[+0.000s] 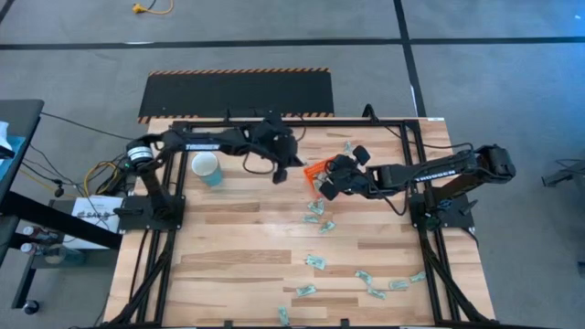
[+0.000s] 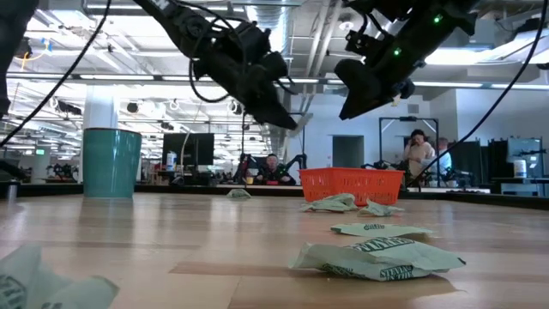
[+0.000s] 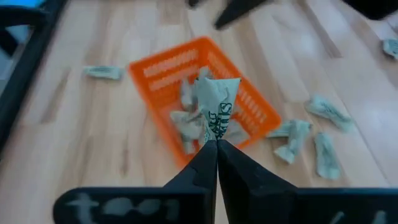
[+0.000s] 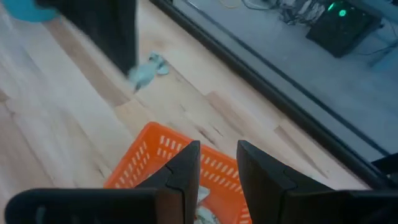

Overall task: Pick and place Stevia / Truvia into bins
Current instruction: Put the stevia packet into the bin

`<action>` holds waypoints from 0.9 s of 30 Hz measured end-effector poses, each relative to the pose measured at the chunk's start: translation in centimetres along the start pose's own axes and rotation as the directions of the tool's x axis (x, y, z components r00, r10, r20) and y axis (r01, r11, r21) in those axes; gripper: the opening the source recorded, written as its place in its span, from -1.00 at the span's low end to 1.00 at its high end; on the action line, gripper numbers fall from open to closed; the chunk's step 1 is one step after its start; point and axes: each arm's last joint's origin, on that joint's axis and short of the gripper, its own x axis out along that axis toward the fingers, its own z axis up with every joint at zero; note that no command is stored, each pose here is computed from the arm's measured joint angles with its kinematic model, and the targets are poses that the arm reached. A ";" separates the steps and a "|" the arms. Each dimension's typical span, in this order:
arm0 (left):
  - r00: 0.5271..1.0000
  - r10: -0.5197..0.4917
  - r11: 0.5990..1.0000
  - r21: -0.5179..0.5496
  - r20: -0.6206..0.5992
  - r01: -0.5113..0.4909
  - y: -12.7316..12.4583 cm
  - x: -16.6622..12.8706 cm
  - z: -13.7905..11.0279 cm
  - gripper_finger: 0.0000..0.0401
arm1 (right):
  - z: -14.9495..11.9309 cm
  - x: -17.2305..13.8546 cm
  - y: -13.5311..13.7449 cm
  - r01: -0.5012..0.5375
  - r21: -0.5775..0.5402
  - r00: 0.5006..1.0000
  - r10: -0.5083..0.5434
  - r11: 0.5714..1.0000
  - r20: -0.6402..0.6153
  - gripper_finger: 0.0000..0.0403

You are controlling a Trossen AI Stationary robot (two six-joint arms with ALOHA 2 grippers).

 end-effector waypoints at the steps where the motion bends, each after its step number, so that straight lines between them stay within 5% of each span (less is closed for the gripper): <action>1: 1.000 -0.002 1.000 0.007 0.017 0.002 -0.1 0.6 0.0 -1.00 | 0.0 -0.2 -0.1 0.009 0.000 1.000 -0.009 1.000 0.007 -0.50; 18: 0.998 -0.044 0.997 -0.065 0.052 0.047 0.5 4.3 -0.8 -0.99 | 0.3 -0.9 -0.2 0.014 0.007 0.999 -0.014 1.000 0.032 -0.50; 23: 0.992 -0.109 0.993 -0.042 0.064 0.112 0.2 4.3 -0.7 -0.81 | 0.3 -0.9 -0.2 0.014 0.006 0.999 -0.014 1.000 0.031 -0.50; 27: 0.997 -0.055 0.997 -0.043 0.045 0.057 0.1 4.5 -0.7 -0.58 | 0.3 -0.9 -0.2 0.013 0.007 0.999 -0.014 1.000 0.031 -0.50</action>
